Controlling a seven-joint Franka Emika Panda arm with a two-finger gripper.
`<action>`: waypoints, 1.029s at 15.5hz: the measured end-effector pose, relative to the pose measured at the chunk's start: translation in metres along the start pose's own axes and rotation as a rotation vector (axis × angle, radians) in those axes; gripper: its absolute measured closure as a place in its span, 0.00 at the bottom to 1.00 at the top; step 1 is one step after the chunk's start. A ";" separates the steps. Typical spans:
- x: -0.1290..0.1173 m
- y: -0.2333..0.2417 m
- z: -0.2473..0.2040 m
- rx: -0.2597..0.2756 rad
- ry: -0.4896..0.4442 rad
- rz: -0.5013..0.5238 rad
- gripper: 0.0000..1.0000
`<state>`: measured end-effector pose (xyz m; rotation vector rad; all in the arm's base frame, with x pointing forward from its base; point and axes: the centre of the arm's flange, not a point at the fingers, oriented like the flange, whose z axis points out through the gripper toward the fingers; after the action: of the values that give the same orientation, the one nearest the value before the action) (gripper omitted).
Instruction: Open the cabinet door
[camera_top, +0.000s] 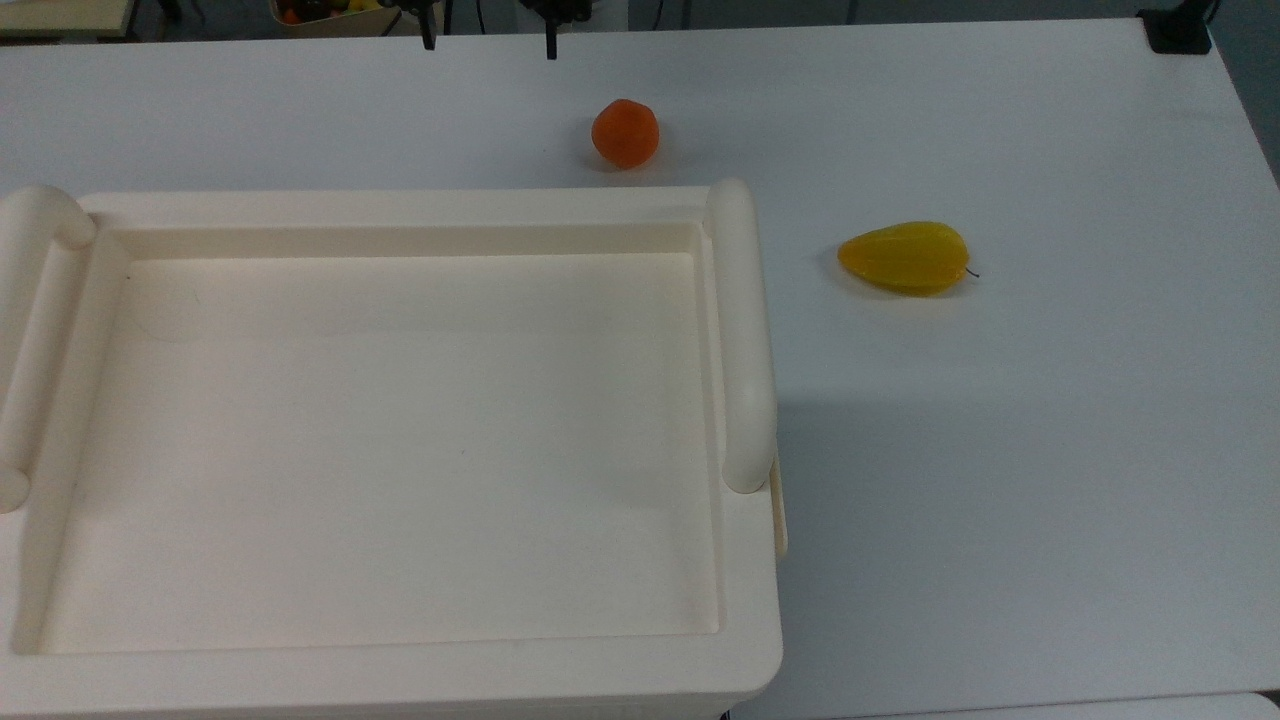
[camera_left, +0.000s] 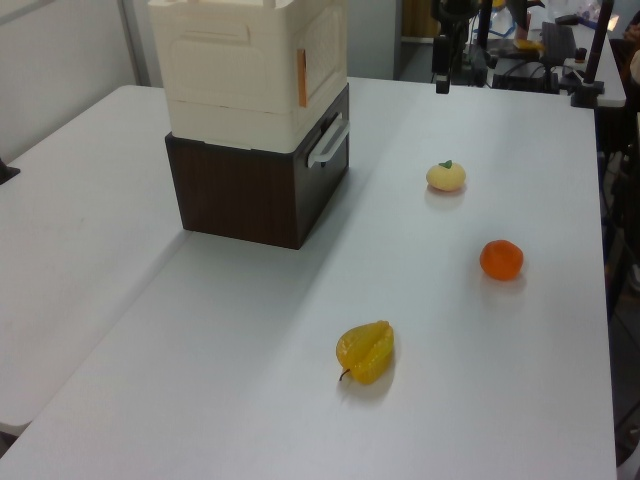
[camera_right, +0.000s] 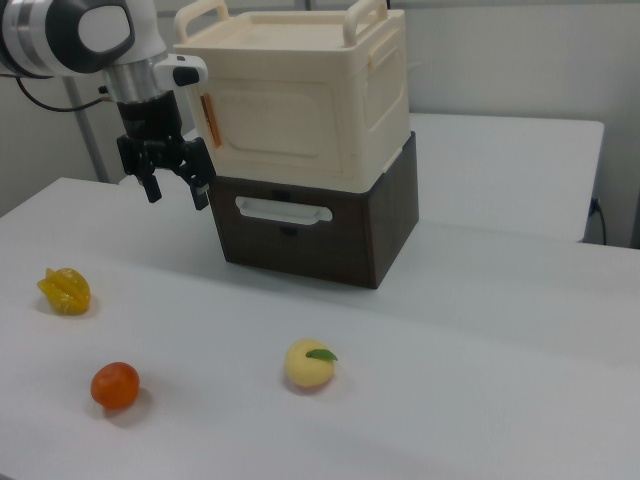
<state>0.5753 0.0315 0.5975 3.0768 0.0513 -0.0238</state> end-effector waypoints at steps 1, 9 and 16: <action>0.000 0.000 -0.001 0.000 0.002 0.000 0.00; 0.019 -0.022 -0.042 0.046 0.170 -0.027 0.00; 0.073 -0.064 -0.026 0.066 0.412 -0.078 0.02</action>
<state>0.6463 0.0993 0.6186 3.0848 0.1924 0.6143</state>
